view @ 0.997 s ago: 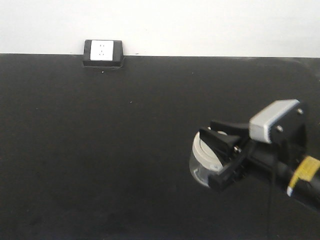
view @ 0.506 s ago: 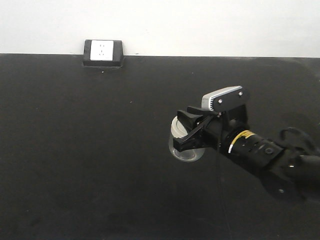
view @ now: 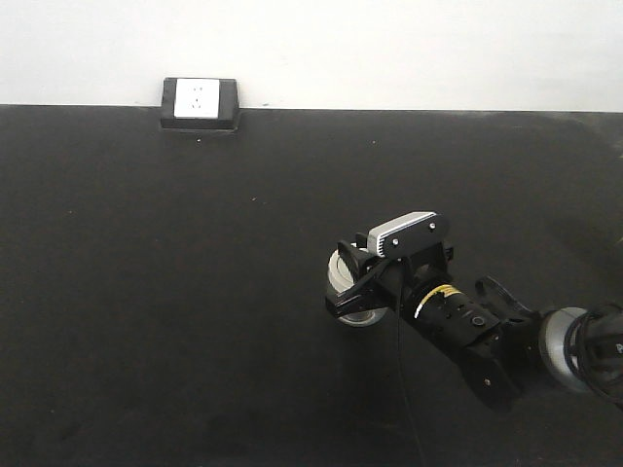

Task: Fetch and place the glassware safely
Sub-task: 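Extend the right gripper forward and lower the jar onto the bench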

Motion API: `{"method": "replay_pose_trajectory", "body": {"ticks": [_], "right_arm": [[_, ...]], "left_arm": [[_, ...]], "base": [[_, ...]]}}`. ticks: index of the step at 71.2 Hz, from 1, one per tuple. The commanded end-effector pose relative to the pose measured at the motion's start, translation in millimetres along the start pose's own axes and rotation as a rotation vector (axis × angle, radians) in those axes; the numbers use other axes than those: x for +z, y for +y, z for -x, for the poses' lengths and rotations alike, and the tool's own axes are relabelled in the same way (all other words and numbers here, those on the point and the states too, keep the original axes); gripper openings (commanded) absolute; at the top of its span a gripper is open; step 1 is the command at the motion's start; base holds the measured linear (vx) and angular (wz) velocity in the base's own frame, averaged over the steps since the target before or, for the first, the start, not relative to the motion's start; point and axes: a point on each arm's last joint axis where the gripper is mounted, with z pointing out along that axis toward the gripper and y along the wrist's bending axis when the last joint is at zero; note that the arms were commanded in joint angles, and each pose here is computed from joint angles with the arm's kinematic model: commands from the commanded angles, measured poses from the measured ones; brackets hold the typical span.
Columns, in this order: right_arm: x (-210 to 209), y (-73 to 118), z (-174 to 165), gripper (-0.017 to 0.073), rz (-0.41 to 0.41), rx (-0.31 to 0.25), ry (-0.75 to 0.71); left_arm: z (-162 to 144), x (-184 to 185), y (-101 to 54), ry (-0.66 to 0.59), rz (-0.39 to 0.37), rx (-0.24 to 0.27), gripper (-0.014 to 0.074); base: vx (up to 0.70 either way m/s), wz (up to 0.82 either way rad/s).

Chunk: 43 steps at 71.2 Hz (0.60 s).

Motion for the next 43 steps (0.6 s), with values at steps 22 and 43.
{"method": "replay_pose_trajectory", "body": {"ticks": [22, 43], "right_arm": [[8, -1.9, 28, 0.0213, -0.003, -0.007, -0.177], [10, -3.8, 21, 0.0312, -0.021, 0.007, -0.153]], "left_arm": [[15, -1, -2.2, -0.089, -0.014, -0.013, -0.0007], [15, -1, -2.2, -0.089, -0.014, -0.013, -0.0007]], "base": [[0.0, 0.0], [0.0, 0.0]]}}
